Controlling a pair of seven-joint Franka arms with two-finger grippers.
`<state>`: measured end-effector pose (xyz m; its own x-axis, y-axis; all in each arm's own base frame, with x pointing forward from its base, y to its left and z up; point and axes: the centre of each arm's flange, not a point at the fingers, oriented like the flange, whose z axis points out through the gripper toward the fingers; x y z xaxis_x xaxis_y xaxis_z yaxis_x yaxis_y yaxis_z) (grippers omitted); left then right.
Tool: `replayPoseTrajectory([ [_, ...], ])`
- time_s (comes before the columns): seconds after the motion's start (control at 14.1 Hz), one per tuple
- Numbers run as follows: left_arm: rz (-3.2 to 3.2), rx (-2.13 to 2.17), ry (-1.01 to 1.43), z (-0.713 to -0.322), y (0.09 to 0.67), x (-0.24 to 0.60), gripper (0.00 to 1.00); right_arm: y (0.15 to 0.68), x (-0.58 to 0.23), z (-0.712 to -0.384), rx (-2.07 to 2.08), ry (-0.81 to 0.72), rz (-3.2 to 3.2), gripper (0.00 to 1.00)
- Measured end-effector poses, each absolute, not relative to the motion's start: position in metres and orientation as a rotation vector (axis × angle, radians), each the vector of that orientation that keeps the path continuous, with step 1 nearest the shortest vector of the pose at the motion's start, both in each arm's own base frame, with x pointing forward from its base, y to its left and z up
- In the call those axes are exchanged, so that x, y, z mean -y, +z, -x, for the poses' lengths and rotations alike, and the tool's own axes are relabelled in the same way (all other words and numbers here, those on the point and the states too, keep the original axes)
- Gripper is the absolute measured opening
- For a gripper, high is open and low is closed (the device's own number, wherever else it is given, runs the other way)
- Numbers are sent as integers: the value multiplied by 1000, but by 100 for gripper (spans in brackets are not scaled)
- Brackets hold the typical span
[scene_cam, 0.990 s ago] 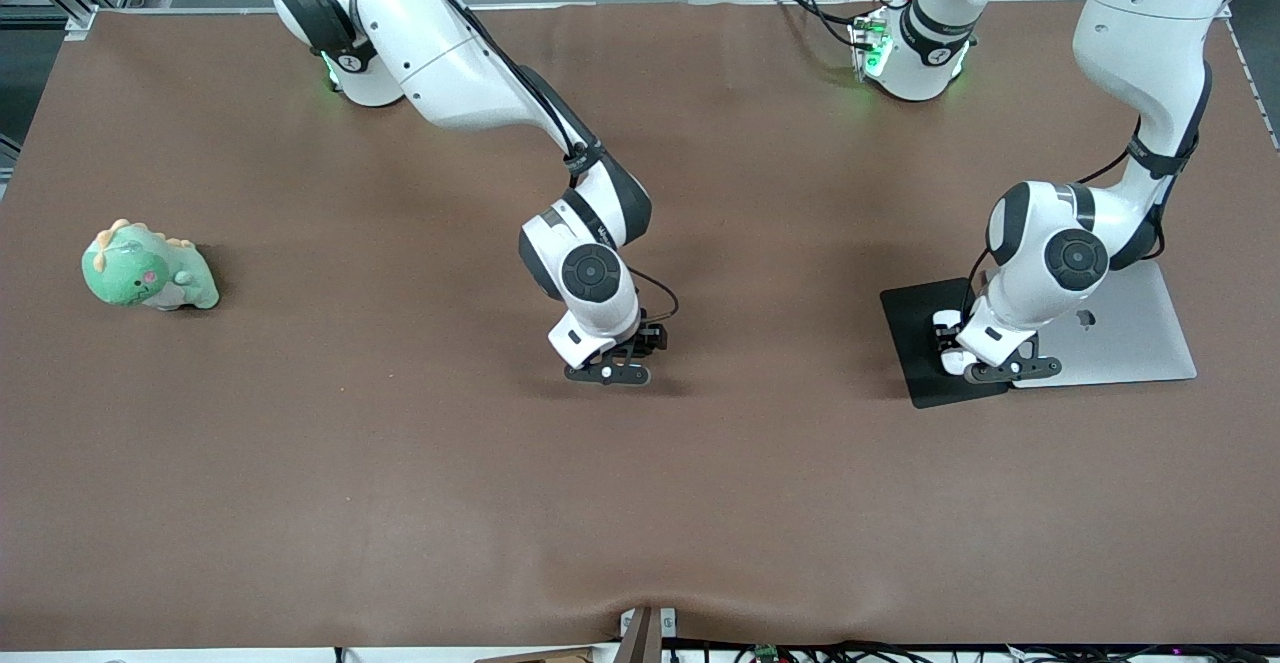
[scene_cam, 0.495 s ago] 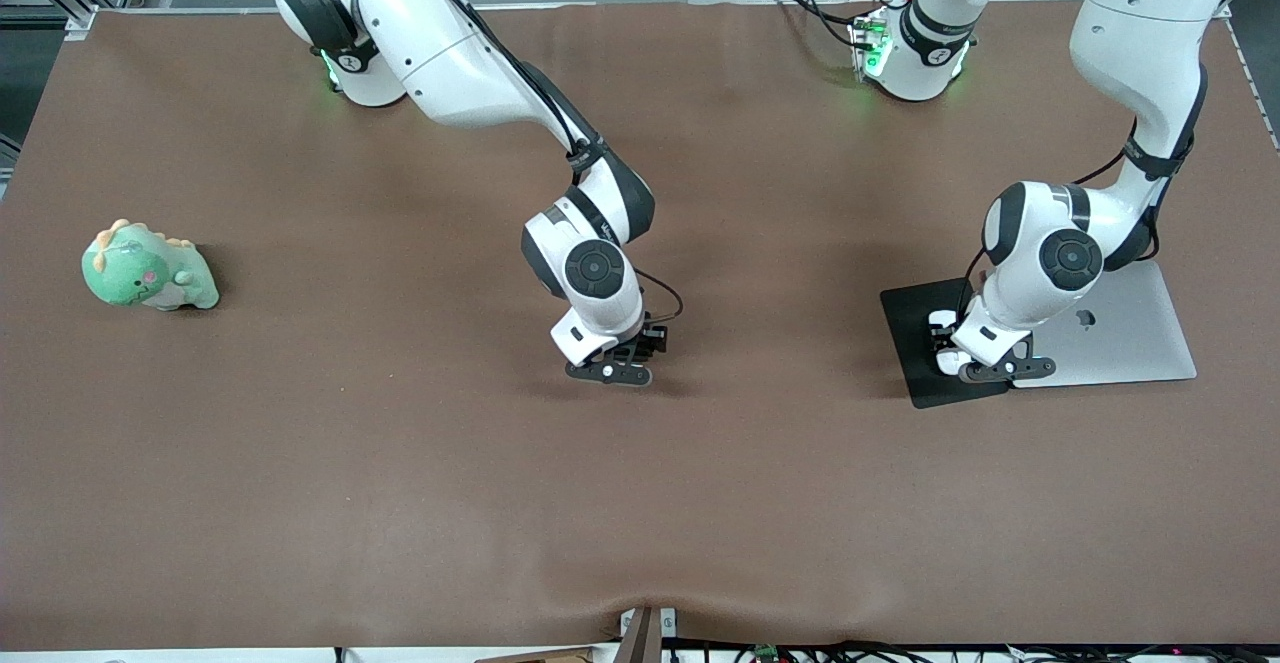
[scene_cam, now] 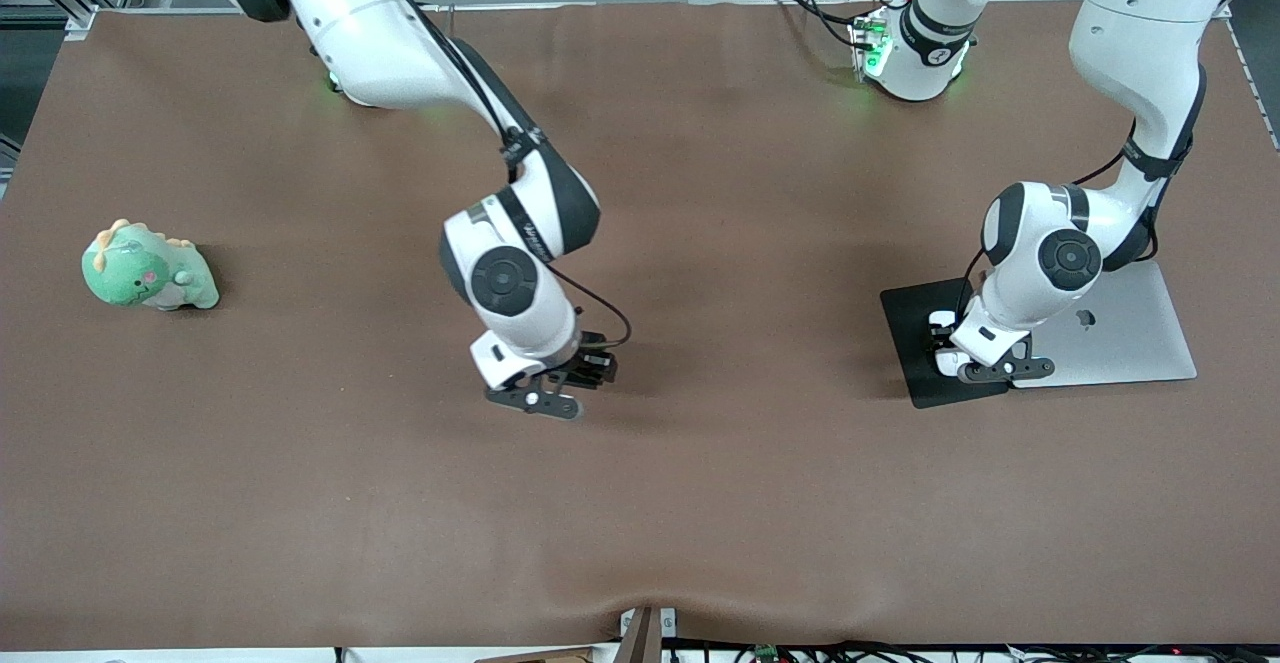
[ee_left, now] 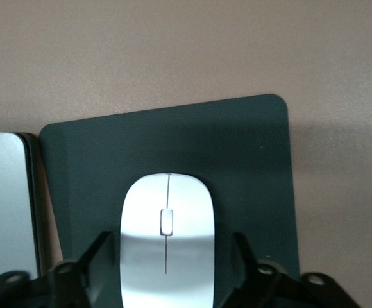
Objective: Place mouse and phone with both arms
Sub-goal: 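Lower the mouse onto the pad while the right gripper carries the phone, then raise the left gripper away while the right gripper lowers the phone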
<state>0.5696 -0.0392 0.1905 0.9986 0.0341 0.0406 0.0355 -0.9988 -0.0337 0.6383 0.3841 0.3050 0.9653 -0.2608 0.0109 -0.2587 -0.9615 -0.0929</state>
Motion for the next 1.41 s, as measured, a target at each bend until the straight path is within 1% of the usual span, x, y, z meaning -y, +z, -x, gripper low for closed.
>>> replayPoseTrajectory([
  [0.07,3106,54,-69,-571,192,39,98,315,-363,-642,-408,-33,3024,80],
  [0.14,3106,55,-80,-574,195,39,100,322,-339,-645,-388,-28,3030,80],
  [0.42,3087,68,-66,-594,228,37,100,345,-206,-652,-171,-1,3061,80],
  [0.71,3033,114,90,-622,296,27,100,349,-87,-641,-51,33,3064,80],
  [0.92,3007,147,153,-638,340,21,100,333,-8,-635,-8,65,3063,80],
  [1.06,3013,180,180,-644,366,20,100,318,26,-627,-24,87,3082,80],
  [1.27,3039,247,248,-645,431,17,100,294,56,-618,-30,11,3126,80],
  [1.41,3039,284,219,-638,491,8,100,270,81,-609,2,-33,3138,80],
])
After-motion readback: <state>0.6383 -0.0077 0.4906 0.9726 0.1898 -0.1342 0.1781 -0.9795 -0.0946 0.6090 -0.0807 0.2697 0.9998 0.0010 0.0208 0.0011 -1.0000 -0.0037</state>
